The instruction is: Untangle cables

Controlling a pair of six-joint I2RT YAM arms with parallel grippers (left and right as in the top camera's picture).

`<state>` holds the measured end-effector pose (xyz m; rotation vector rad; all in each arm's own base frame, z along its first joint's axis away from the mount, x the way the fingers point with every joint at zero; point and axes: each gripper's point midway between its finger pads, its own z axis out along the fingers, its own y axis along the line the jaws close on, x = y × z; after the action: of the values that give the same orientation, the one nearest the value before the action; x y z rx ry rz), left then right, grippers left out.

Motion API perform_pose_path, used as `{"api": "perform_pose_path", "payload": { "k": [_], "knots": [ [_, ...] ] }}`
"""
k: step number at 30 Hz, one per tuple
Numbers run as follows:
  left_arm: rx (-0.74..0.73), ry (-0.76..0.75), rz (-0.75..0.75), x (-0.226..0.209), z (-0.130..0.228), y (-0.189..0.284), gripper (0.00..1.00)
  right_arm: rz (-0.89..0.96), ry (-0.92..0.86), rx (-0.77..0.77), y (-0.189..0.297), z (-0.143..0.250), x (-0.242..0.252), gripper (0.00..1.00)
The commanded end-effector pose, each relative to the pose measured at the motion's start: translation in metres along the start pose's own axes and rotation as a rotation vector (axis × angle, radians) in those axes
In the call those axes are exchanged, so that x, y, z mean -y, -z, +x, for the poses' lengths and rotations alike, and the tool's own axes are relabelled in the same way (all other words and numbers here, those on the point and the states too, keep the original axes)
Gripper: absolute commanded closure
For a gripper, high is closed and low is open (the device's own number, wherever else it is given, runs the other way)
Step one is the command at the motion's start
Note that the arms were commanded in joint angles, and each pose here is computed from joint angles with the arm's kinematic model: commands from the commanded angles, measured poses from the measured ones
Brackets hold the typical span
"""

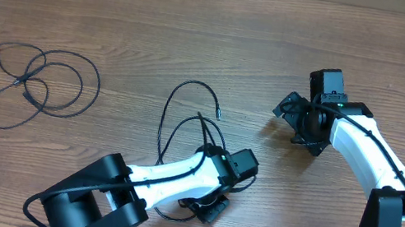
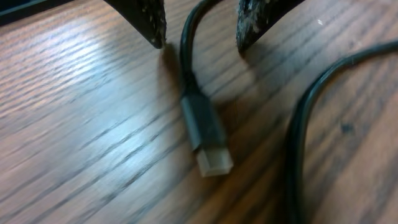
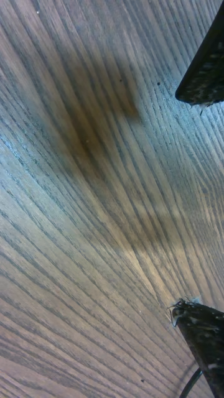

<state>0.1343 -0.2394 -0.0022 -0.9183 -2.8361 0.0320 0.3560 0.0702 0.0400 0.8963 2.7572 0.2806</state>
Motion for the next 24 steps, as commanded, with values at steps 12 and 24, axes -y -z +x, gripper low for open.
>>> {"api": "perform_pose_path", "payload": {
  "k": [12, 24],
  "knots": [
    [0.125, -0.158, -0.085, -0.001, -0.035, 0.01, 0.68, -0.019, 0.003, 0.033, 0.009, -0.008, -0.005, 0.0],
    [0.051, -0.267, -0.029, 0.009, -0.029, -0.009, 0.81, -0.019, 0.003, 0.033, 0.009, -0.008, -0.005, 0.0]
  ]
}}
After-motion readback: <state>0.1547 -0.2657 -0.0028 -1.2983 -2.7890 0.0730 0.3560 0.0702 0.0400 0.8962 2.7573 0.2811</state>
